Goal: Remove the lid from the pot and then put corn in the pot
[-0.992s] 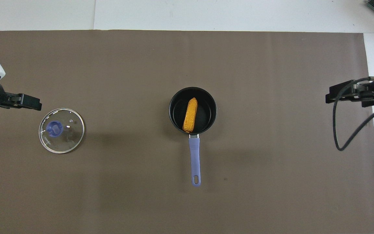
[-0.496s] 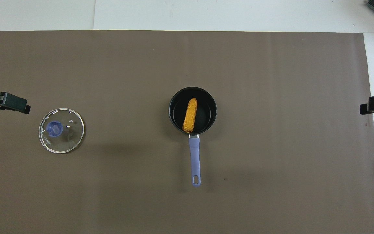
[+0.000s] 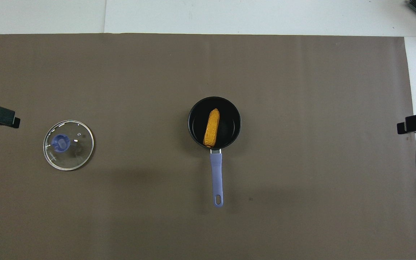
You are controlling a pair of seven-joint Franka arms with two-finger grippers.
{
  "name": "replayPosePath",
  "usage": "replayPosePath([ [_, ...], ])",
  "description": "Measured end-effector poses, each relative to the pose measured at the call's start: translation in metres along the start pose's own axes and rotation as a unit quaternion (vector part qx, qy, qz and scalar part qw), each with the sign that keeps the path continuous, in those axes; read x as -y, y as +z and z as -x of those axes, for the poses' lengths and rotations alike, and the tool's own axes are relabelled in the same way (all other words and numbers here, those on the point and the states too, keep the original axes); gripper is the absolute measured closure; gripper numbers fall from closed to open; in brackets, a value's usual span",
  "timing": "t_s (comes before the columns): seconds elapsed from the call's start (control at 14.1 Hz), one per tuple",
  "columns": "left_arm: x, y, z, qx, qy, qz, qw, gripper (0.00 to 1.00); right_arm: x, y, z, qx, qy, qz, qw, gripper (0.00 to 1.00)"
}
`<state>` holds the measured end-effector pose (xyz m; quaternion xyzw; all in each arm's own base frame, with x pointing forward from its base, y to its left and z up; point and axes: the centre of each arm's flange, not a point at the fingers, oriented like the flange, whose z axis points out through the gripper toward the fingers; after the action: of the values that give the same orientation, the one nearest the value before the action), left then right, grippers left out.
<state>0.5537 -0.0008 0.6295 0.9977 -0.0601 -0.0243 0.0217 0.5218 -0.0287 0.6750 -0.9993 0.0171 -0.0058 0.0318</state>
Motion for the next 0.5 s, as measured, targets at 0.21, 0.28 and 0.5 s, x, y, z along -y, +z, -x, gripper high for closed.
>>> replayPosePath([
  [0.21, -0.0001, 0.0014, 0.0013, 0.007, 0.0, 0.001, 1.0, 0.0, -0.0002, 0.0001, 0.0, 0.0, 0.0, 0.001, 1.0, 0.0],
  [0.28, -0.0003, 0.0025, 0.0029, 0.014, 0.0, 0.002, 1.0, 0.0, -0.0006, 0.0004, -0.0001, 0.0, 0.0, 0.002, 1.0, 0.0],
  [0.5, 0.0, 0.0031, 0.009, 0.037, 0.0, -0.002, 0.999, 0.0, -0.0014, 0.0032, -0.0009, 0.003, 0.001, 0.006, 1.0, 0.0],
])
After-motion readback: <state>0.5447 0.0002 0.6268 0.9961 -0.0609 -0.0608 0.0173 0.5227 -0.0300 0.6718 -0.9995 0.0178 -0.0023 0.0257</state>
